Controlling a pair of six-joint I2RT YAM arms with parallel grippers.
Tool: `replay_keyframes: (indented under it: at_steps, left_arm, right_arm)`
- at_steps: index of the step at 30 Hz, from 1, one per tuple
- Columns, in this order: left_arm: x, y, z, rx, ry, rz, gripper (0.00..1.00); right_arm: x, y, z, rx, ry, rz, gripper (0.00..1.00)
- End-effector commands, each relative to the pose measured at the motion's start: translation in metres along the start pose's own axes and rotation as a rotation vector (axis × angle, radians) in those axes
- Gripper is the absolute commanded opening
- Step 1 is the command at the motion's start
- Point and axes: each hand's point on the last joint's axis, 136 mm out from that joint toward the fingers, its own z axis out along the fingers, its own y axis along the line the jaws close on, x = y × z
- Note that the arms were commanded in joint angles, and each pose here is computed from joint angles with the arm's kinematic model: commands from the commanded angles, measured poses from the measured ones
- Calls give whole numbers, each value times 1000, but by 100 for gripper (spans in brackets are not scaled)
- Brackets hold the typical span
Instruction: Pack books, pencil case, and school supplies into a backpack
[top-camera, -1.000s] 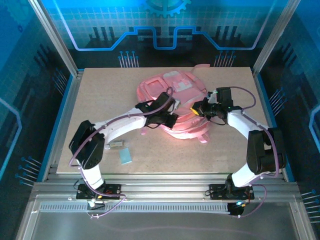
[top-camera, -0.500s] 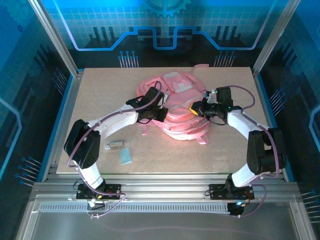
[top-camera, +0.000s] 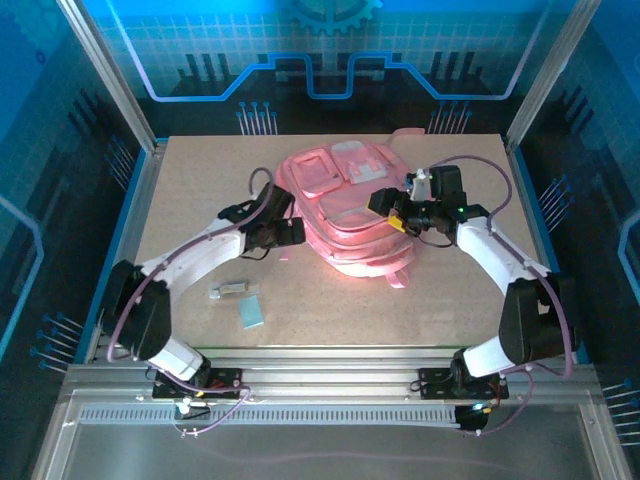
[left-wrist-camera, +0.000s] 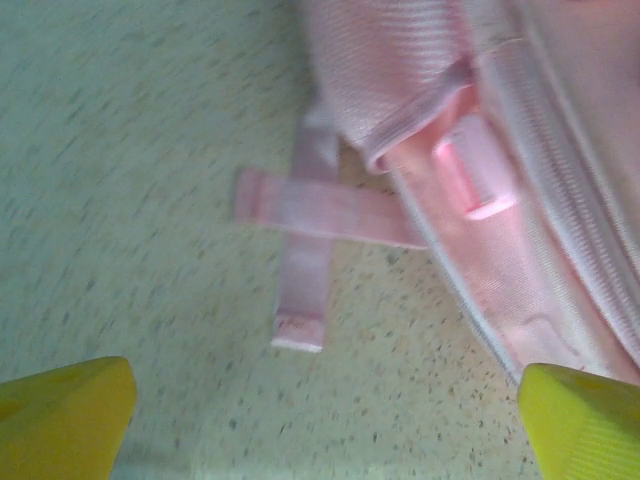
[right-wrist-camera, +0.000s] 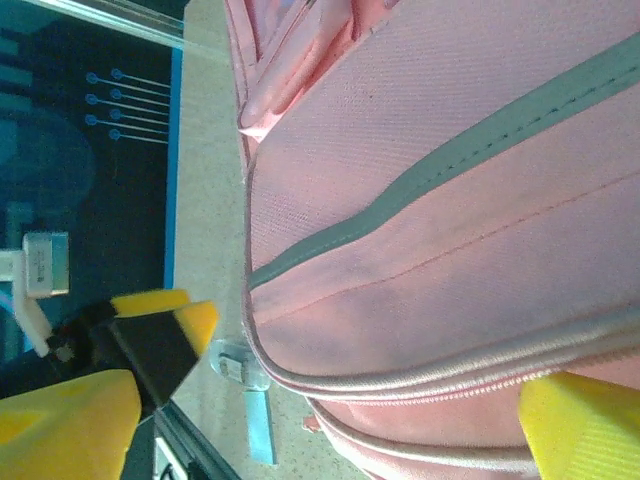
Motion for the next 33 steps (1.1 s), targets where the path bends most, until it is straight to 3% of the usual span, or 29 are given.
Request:
replay_keyframes:
  at_steps: [1,10,13,19,22,25,29,33]
  left_arm:
    - [19,38,-15,-79,16,-244,99]
    - [66,103,-28,-160,-32,-778,99]
    - [85,129,-29,-253,-30,-934,99]
    - [111,157,-7,-256,-31,-1246,99]
    - [106,163,4,-227,-54,-1323,99]
    - [96,168,7,-253,-56,-1315,99]
    - [83,165,20,-262,-7,-1309,99]
    - [87,158,41,-274,68,-1330,92]
  right_arm:
    - [5,2,-16,77,17,-146,100]
    - [13,-13,-21,148,28,-207,100]
    - [15,-14,-19,134,36,-211,100]
    - [16,-16,-16,132,45,-211,100]
    - [16,-16,-15,132,47,-211,100]
    - [17,-17,-16,134,46,-211,100]
    - [17,-18,-16,141,46,-210,100]
    - [17,-20,-17,152,44,-208,100]
